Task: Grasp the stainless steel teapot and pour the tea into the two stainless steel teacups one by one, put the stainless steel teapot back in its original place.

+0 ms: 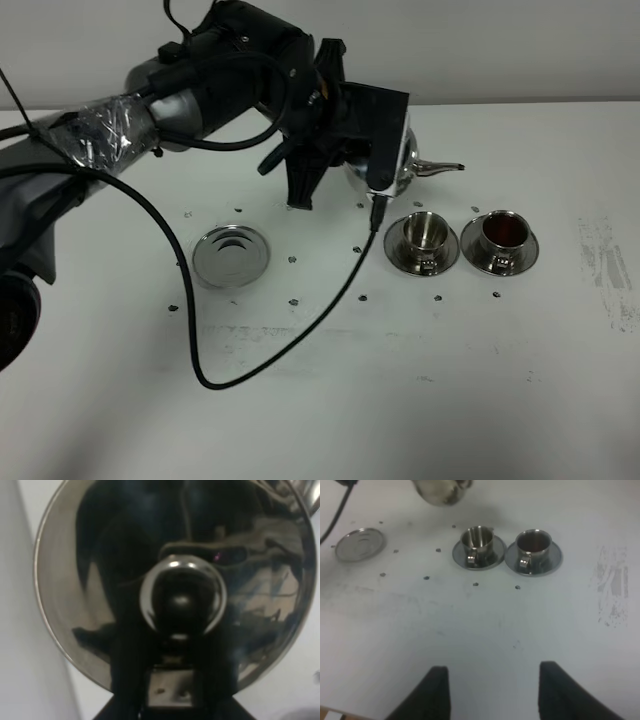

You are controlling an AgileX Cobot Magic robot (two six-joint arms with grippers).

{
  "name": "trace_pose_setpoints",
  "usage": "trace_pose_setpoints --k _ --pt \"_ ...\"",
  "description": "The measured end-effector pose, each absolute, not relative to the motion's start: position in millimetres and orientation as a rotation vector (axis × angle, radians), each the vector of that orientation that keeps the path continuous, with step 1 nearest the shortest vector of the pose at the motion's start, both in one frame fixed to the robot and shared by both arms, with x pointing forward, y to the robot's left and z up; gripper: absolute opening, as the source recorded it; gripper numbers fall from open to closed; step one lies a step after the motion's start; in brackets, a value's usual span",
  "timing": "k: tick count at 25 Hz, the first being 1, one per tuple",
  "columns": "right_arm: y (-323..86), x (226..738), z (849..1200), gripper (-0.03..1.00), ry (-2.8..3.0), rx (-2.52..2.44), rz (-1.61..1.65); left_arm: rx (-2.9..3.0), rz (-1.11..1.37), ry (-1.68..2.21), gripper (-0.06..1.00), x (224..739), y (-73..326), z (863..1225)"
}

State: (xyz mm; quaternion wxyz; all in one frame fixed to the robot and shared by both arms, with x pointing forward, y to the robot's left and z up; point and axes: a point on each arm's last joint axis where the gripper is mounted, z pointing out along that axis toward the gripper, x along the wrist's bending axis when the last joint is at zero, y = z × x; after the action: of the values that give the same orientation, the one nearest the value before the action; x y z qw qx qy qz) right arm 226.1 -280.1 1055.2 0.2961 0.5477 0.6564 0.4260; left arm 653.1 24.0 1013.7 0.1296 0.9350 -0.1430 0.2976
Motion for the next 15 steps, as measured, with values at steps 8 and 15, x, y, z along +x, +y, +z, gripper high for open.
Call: trace_pose_setpoints --k 8,15 --pt "-280 226 1055 0.4 1.746 1.457 1.133 2.727 0.951 -0.536 0.24 677 47 1000" --pt "-280 226 1055 0.4 1.746 1.457 1.133 2.724 0.981 -0.725 0.24 688 47 989"
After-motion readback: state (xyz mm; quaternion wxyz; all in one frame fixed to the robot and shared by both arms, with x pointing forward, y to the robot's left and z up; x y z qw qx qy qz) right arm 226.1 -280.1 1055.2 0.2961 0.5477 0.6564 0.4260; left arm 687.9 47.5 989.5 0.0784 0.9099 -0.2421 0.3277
